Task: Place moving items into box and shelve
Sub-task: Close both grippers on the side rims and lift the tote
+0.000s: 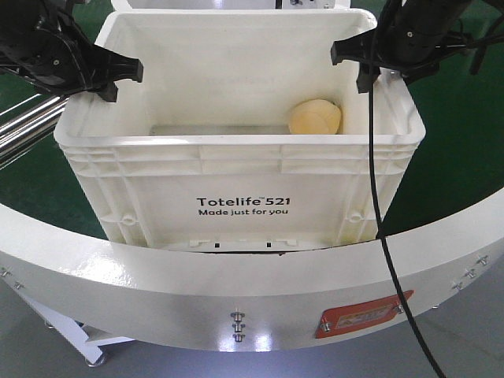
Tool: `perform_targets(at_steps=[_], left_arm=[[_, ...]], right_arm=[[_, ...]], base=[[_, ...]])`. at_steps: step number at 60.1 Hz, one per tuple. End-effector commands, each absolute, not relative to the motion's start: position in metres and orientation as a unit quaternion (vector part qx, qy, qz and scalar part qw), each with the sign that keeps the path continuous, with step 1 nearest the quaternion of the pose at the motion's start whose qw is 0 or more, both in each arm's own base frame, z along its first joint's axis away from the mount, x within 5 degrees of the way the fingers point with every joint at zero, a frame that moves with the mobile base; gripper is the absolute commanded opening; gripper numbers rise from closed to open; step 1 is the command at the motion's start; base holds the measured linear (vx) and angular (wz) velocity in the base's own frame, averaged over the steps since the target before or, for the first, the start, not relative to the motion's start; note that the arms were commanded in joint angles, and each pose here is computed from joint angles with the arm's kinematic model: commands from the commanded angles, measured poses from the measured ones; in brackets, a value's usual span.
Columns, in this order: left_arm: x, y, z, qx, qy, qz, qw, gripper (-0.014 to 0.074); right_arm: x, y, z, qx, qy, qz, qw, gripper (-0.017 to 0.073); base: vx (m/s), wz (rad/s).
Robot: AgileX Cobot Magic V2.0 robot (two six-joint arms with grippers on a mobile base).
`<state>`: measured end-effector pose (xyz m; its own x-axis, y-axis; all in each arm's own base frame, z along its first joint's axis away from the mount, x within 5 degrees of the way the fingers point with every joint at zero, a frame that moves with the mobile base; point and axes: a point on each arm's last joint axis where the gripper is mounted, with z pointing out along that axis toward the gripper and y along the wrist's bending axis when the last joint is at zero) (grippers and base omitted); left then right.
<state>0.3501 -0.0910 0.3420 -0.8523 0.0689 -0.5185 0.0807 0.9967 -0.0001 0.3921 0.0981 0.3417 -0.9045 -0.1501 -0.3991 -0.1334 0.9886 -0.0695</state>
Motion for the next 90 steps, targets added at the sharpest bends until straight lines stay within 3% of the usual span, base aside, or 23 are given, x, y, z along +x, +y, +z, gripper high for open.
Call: perform_targets(at_steps=[1, 10, 21, 38, 49, 70, 80, 90], left_arm=[[0.341, -0.089, 0.365, 0.041, 0.954, -0.014, 0.298, 0.0307], [0.340, -0.089, 0.369, 0.042, 0.950, -0.016, 0.308, 0.0307], [0.338, -0.088, 0.379, 0.033, 0.941, -0.023, 0.336, 0.0288], [0.337, -0.088, 0.381, 0.034, 0.939, -0.025, 0.342, 0.0090], [0.330, -0.086, 0.394, 0.039, 0.932, -0.027, 0.359, 0.0019], [0.299, -0.078, 0.464, 0.039, 0.892, -0.052, 0.447, 0.0004], [0.280, -0.072, 0.481, 0.048, 0.879, -0.051, 0.472, 0.0004], [0.253, -0.064, 0.481, 0.041, 0.862, -0.061, 0.502, 0.0004]], right_arm=[[0.380, 0.093, 0.370, -0.066, 0.970, -0.019, 0.234, 0.0219], [0.380, 0.092, 0.370, -0.061, 0.970, -0.019, 0.234, 0.0120], [0.380, 0.092, 0.370, -0.052, 0.971, -0.016, 0.234, 0.0078], [0.380, 0.092, 0.370, -0.054, 0.970, -0.017, 0.235, 0.0075], [0.372, 0.091, 0.383, -0.062, 0.966, -0.015, 0.252, 0.0075], [0.334, 0.080, 0.439, -0.065, 0.938, 0.000, 0.342, 0.0075], [0.314, 0.073, 0.462, -0.062, 0.924, -0.002, 0.377, 0.0063], [0.291, 0.067, 0.480, -0.061, 0.909, 0.003, 0.412, -0.0015]], base=[[0.00, 0.00], [0.00, 0.00], [0.00, 0.00], [0.00, 0.00], [0.00, 0.00], [0.00, 0.00], [0.00, 0.00], [0.00, 0.00]])
